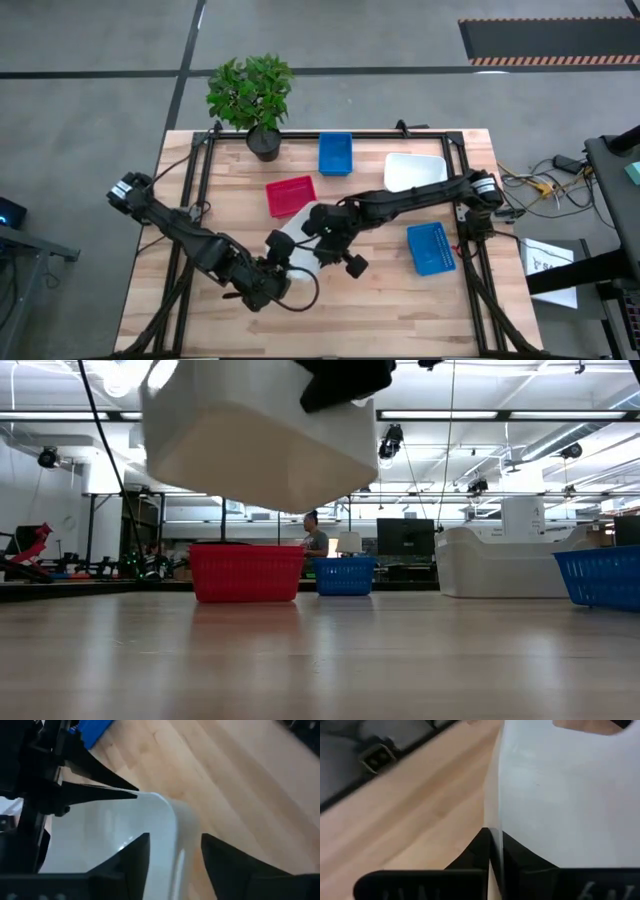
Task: Stack baskets by color
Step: Stack the left white bin on the left stacked white bins
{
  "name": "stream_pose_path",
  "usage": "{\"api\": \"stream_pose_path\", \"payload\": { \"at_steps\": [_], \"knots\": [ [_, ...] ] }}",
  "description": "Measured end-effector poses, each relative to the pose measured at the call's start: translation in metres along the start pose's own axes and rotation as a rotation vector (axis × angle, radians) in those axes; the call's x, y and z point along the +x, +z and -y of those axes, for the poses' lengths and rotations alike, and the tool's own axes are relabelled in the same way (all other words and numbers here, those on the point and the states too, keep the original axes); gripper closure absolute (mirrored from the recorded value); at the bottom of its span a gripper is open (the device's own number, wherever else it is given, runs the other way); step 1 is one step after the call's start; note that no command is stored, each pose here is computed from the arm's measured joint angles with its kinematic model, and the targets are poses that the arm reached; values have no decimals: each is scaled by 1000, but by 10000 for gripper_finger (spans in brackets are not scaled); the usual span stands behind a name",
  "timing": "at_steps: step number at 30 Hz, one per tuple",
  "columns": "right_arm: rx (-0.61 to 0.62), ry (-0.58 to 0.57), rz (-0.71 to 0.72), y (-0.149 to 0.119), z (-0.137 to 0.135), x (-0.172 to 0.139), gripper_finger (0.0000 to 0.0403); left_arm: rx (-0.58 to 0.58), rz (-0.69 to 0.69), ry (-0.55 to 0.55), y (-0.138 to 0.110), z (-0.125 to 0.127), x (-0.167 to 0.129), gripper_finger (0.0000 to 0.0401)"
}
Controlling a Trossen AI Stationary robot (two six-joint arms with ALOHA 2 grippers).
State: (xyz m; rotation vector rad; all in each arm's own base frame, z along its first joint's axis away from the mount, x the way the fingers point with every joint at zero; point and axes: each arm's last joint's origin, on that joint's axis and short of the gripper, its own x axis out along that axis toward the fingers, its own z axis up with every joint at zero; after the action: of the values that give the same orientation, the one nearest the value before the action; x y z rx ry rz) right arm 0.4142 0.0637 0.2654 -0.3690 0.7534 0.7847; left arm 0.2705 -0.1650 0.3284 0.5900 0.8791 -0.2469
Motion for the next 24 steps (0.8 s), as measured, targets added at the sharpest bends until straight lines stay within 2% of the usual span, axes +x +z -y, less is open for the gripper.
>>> {"api": "stream_pose_path", "payload": {
  "at_steps": [4, 11, 16, 24],
  "knots": [
    [35, -39, -72, -3, -2, -4, 394, 33, -12, 76, -3, -5, -7, 219],
    [141, -138, -254, -14, -8, -15, 394, 17, -37, 256, -17, -21, -25, 216],
    [214, -168, -253, -21, -19, -36, 394, -52, 65, 354, -19, -27, -37, 217],
    [396, -526, -298, -40, -46, -85, 394, -51, 184, 417, -28, -26, -35, 217]
  ]
}}
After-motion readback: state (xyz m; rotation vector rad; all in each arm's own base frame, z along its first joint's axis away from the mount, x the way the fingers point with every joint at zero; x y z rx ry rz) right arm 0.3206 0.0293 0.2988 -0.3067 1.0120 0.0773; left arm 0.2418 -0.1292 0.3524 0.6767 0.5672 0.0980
